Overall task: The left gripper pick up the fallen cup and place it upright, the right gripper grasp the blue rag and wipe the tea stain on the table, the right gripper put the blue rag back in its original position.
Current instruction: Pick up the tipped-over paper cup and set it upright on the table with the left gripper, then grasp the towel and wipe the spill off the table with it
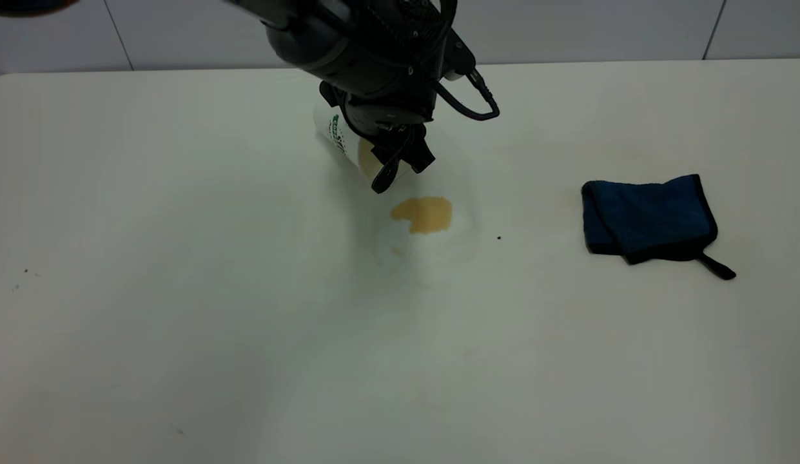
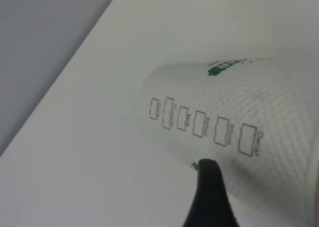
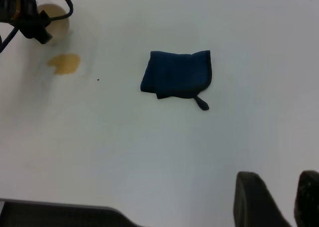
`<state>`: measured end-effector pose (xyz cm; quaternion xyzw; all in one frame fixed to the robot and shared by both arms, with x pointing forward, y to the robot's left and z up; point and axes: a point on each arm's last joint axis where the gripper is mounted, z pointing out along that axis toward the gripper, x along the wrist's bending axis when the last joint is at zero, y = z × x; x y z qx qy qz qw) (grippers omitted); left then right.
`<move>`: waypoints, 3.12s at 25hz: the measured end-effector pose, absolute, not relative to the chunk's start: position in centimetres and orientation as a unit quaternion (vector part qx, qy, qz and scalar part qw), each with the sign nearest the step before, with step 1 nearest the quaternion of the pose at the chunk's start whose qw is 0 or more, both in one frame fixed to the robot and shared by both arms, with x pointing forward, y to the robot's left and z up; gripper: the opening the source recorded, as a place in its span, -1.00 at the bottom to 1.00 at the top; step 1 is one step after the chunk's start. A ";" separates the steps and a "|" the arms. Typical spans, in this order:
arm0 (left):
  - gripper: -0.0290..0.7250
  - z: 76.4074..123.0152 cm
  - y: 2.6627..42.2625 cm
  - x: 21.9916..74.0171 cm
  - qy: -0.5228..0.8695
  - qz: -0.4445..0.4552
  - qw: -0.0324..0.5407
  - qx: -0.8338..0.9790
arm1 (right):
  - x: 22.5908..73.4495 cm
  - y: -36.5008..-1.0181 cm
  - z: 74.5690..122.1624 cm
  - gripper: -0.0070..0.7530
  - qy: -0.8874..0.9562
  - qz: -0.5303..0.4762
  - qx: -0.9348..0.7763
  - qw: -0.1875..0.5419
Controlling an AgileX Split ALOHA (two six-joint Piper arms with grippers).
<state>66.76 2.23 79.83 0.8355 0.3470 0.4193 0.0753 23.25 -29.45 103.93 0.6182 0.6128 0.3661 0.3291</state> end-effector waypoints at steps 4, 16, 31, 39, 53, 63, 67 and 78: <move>0.57 79.3 2.9 67.5 0.357 0.438 0.088 0.820 | 23.3 -29.5 103.9 -0.35 0.613 0.366 0.618 0.329; -0.90 82.4 4.2 68.0 0.351 0.472 0.032 0.808 | 23.3 -29.5 103.9 -0.35 0.613 0.366 0.618 0.329; -0.91 91.7 18.4 70.2 0.516 0.082 0.096 0.847 | 23.3 -29.5 103.9 -0.35 0.613 0.366 0.618 0.329; -0.91 87.9 19.6 70.5 0.537 0.028 0.098 0.837 | 23.3 -29.5 103.9 -0.35 0.613 0.366 0.618 0.329; -0.66 86.2 18.9 70.5 0.537 0.014 0.098 0.838 | 23.3 -29.5 103.9 -0.35 0.613 0.366 0.618 0.329; 0.30 87.3 18.8 70.9 0.536 0.029 0.114 0.836 | 23.3 -29.5 103.9 -0.35 0.613 0.366 0.618 0.329; 0.36 92.2 18.9 70.2 0.529 0.024 0.116 0.841 | 23.3 -29.5 103.9 -0.35 0.613 0.366 0.618 0.329; 0.36 115.6 20.7 59.8 0.539 0.101 0.212 0.809 | 23.3 -29.5 103.9 -0.35 0.613 0.366 0.618 0.329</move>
